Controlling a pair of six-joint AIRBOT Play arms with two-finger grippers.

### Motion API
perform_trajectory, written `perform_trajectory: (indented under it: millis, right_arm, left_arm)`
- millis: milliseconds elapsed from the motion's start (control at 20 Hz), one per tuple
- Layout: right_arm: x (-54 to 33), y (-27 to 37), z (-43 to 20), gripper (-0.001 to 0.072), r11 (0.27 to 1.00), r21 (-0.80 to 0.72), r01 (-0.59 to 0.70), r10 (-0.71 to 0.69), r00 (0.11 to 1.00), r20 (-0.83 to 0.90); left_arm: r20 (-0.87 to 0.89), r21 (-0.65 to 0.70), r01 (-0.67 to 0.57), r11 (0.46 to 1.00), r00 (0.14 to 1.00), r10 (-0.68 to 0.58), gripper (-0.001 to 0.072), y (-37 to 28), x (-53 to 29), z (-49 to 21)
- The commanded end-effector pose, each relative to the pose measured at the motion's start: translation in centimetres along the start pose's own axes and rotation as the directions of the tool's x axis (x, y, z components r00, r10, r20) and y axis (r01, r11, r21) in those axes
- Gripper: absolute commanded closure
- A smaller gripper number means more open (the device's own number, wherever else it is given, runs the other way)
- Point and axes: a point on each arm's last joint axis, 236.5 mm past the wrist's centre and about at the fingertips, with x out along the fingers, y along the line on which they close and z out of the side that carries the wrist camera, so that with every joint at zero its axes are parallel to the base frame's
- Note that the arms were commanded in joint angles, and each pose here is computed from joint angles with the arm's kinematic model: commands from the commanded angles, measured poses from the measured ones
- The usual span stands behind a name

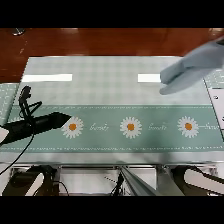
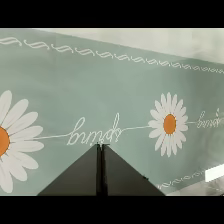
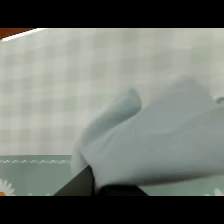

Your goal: Fold the shirts.

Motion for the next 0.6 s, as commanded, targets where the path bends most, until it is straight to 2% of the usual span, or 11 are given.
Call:
perform_trajectory:
  millis: [0, 150, 250, 400, 550]
  right_arm:
    - [-4.2, -7.2, -2.6, 0.0689, 0.972, 0.155, 0.176, -0.171, 0.984, -0.045]
    - [-6.1, -11.6, -5.5, 0.0689, 0.916, 0.297, 0.268, -0.261, 0.963, -0.064]
    - [-7.7, -15.9, -9.4, 0.0689, 0.827, 0.404, 0.392, -0.374, 0.919, -0.126]
    - [-10.6, -21.0, -16.1, 0.0689, 0.624, 0.561, 0.544, -0.506, 0.828, -0.240]
    - [-13.3, -23.1, -22.2, 0.0688, 0.405, 0.679, 0.612, -0.578, 0.747, -0.328]
  left_arm:
    - [-0.008, 0.001, 0.001, 1.000, 1.000, -0.001, 0.0665, 0.0, 0.0, -0.2]
    - [-0.008, 0.001, 0.001, 1.000, 1.000, -0.001, 0.0664, 0.0, 0.0, -0.2]
    - [-0.008, 0.004, 0.001, 1.000, 1.000, -0.001, 0.0664, 0.0, 0.0, -0.2]
    - [-0.008, 0.004, 0.001, 1.000, 1.000, -0.001, 0.0664, 0.0, 0.0, -0.2]
    - [-0.008, 0.004, 0.001, 1.000, 1.000, -0.001, 0.0665, 0.0, 0.0, -0.2]
